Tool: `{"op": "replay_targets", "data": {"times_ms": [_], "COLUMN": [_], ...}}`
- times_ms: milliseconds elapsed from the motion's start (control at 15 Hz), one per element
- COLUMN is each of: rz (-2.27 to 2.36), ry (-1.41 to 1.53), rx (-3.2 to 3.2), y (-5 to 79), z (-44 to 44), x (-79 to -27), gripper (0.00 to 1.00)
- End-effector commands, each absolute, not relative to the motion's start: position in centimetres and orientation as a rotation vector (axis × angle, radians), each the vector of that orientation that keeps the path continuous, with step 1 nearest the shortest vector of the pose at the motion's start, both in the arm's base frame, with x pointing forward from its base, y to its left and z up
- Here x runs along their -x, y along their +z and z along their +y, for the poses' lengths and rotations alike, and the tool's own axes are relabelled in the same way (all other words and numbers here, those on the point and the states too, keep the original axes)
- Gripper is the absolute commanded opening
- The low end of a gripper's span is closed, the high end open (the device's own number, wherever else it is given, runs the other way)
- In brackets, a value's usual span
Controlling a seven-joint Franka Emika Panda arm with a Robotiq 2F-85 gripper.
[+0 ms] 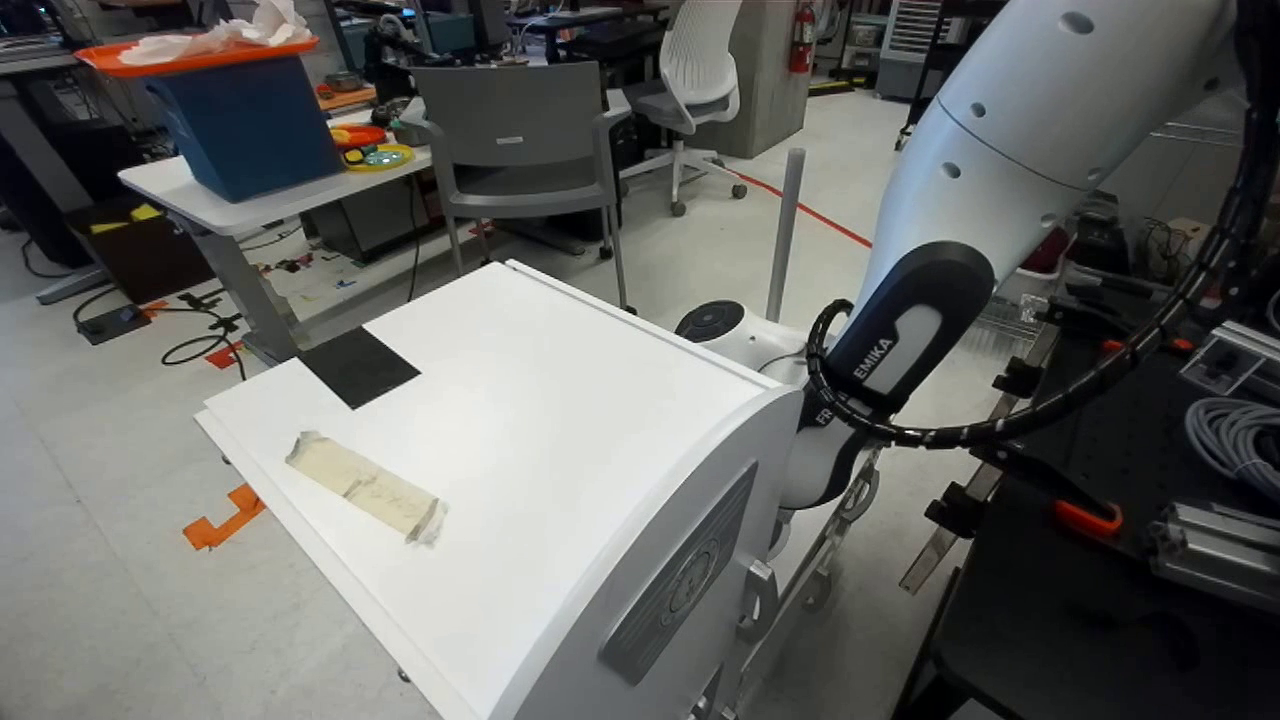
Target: Remove the green plush toy from the sink and place it on the right side of the countertop
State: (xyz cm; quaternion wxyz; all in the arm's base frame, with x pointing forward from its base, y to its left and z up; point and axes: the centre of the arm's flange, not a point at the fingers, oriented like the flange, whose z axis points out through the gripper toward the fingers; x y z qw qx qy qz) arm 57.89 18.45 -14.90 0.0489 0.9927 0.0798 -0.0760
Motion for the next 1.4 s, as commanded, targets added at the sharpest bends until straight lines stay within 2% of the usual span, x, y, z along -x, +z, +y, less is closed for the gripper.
{"op": "replay_targets", "data": {"times_ms": [0,267,533,800,1333], "rz": [0.186,0.142,-0.12,-0.379,-0.734], "ry": [-0.29,-0.222,-0.267,-0.179,-0.262], "rx": [-3.065,-3.119,-3.083,-3.092,-2.864], "y": [-11.7,-8.7,-6.9,-5.2,-7.9], "z": [17.6,16.6,14.8,12.4,7.6], "x": [-55.4,-54.8,-54.8,-56.7,-59.4], "gripper": [0.04,0.04,0.04,0.04,0.04]}}
